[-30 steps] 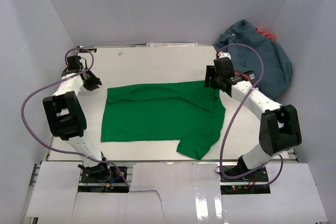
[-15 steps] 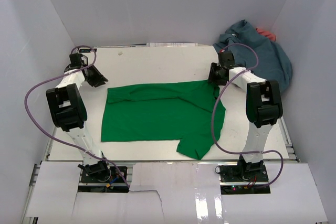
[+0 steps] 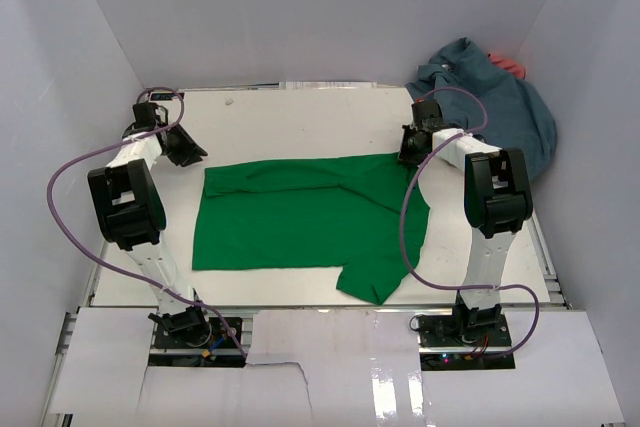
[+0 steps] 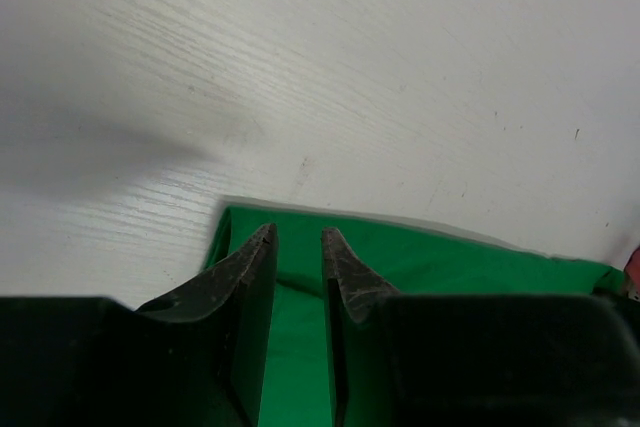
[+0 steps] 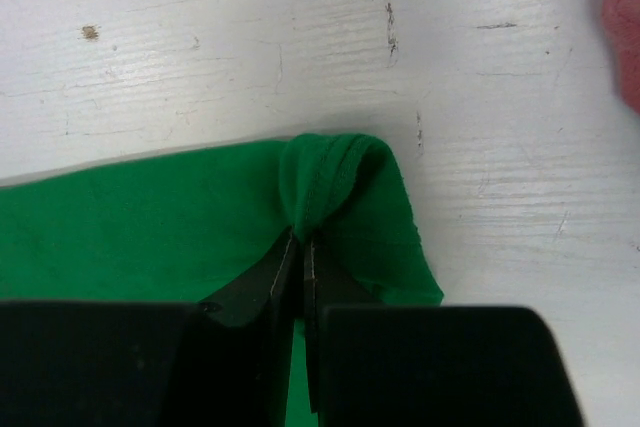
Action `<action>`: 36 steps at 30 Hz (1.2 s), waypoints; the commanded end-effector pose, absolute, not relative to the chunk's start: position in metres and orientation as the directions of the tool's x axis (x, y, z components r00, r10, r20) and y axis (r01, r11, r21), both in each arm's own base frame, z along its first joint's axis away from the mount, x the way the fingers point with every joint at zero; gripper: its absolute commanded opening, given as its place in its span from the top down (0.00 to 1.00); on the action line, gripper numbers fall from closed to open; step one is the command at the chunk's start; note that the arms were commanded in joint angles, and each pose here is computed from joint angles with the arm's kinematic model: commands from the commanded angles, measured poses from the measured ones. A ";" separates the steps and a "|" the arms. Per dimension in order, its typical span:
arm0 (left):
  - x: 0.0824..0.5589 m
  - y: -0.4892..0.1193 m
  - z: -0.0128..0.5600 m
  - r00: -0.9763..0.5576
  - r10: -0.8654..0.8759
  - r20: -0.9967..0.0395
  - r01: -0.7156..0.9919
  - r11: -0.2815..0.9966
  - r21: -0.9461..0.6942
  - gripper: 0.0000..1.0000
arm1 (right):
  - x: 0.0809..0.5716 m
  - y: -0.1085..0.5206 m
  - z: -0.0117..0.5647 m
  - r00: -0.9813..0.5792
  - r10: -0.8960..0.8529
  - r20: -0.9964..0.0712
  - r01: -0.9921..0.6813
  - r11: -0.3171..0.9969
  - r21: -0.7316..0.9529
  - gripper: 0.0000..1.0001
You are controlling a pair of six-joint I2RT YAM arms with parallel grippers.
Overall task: Fold and stack the t-shirts
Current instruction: Fold the flattened tshirt in 1/3 of the way
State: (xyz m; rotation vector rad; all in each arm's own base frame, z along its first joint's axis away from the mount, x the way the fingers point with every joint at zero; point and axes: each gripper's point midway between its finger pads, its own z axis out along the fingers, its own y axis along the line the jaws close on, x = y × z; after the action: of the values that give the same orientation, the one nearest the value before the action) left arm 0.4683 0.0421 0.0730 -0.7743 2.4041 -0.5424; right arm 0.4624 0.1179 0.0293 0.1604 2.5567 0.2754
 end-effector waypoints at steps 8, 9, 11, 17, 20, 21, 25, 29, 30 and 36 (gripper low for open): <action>0.445 0.048 0.062 -0.693 -0.629 -0.354 -0.459 0.763 -0.455 0.66 | 0.471 0.124 0.037 -0.827 0.182 -0.533 0.038 0.962 0.270 0.92; 0.442 0.048 0.058 -0.694 -0.631 -0.347 -0.467 0.761 -0.450 0.66 | 0.470 0.124 0.037 -0.827 0.182 -0.532 0.037 0.962 0.271 0.92; 0.439 0.048 0.055 -0.696 -0.632 -0.340 -0.472 0.761 -0.446 0.66 | 0.470 0.124 0.037 -0.827 0.182 -0.533 0.038 0.962 0.270 0.92; 0.437 0.045 0.046 -0.704 -0.637 -0.316 -0.481 0.754 -0.448 0.66 | 0.468 0.123 0.037 -0.827 0.179 -0.533 0.035 0.963 0.268 0.92; 0.440 0.044 0.042 -0.707 -0.637 -0.306 -0.478 0.750 -0.457 0.66 | 0.469 0.124 0.038 -0.825 0.176 -0.536 0.031 0.963 0.269 0.92; 0.442 0.043 0.042 -0.708 -0.638 -0.303 -0.477 0.748 -0.461 0.66 | 0.468 0.124 0.038 -0.825 0.175 -0.537 0.030 0.963 0.268 0.92; 0.448 0.040 0.038 -0.711 -0.641 -0.290 -0.469 0.739 -0.485 0.66 | 0.468 0.123 0.038 -0.826 0.173 -0.537 0.029 0.963 0.267 0.92; 0.452 0.038 0.029 -0.719 -0.642 -0.267 -0.471 0.732 -0.493 0.66 | 0.468 0.123 0.038 -0.826 0.173 -0.536 0.029 0.963 0.267 0.92; 0.453 0.038 0.028 -0.720 -0.641 -0.267 -0.470 0.733 -0.492 0.68 | 0.467 0.123 0.037 -0.827 0.173 -0.534 0.029 0.963 0.267 0.92; 0.462 0.042 0.023 -0.716 -0.645 -0.267 -0.478 0.732 -0.486 1.00 | 0.468 0.121 0.035 -0.827 0.172 -0.535 0.035 0.966 0.255 0.92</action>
State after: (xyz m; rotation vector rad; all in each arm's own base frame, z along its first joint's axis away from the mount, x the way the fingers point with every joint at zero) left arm 0.4535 0.0363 0.0237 -0.8653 2.5213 -0.5665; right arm 0.4612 0.1222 0.0294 0.1473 2.5604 0.3070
